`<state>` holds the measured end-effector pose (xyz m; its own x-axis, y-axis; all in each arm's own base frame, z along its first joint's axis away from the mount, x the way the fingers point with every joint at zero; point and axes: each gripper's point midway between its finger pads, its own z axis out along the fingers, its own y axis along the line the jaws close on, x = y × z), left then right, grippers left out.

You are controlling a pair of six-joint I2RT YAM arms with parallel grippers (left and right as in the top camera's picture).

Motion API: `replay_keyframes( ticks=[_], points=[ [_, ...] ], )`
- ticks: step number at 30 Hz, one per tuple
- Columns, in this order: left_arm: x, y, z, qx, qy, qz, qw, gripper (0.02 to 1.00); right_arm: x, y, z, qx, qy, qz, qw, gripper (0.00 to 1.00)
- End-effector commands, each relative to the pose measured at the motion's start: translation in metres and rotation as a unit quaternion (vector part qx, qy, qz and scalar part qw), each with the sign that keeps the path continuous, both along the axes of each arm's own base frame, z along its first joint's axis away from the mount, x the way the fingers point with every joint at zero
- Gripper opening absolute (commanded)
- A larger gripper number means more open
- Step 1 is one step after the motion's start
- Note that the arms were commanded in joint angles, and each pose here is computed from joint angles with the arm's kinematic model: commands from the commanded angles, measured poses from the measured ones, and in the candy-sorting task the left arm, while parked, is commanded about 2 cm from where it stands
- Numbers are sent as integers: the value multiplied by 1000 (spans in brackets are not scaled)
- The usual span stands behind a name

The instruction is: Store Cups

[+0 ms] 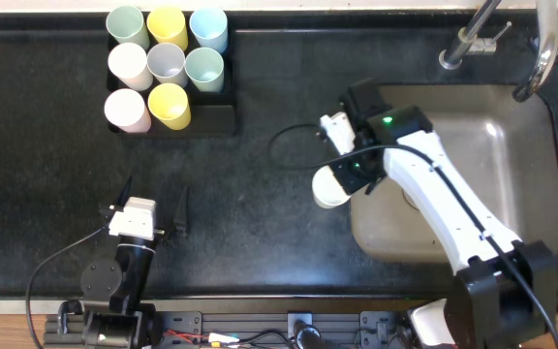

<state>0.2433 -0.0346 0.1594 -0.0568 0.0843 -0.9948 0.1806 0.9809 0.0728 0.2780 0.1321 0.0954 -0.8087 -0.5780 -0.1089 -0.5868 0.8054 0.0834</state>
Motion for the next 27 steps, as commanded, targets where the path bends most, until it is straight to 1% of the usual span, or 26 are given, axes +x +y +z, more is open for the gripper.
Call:
replay_keyframes(
  ticks=[1,2,4,6,8,11,15,18,23,24,27],
  points=[
    [0,-2,0,-4,-2,-6,1000,998,17,22,32,15,-31,0,999,42],
    [0,-2,0,-4,-2,-6,1000,998,25,26,47,19,-48,-1,999,45],
    [0,-2,0,-4,-2,-6,1000,998,45,32,84,28,-97,-21,995,42],
    [0,-2,0,-4,-2,-6,1000,998,63,40,123,46,-144,-39,988,42],
    [0,-2,0,-4,-2,-6,1000,998,76,53,157,63,-174,-32,982,42],
    [0,-2,0,-4,-2,-6,1000,998,87,72,178,57,-172,-15,983,42],
    [0,-2,0,-4,-2,-6,1000,998,101,104,181,45,-158,9,986,45],
    [0,-2,0,-4,-2,-6,1000,998,118,122,177,27,-183,12,983,45],
    [0,-2,0,-4,-2,-6,1000,998,113,159,146,24,-160,54,985,42],
    [0,-2,0,-4,-2,-6,1000,998,113,164,143,27,-160,57,985,42],
    [0,-2,0,-4,-2,-6,1000,998,114,182,142,52,-164,67,983,45]
  ],
)
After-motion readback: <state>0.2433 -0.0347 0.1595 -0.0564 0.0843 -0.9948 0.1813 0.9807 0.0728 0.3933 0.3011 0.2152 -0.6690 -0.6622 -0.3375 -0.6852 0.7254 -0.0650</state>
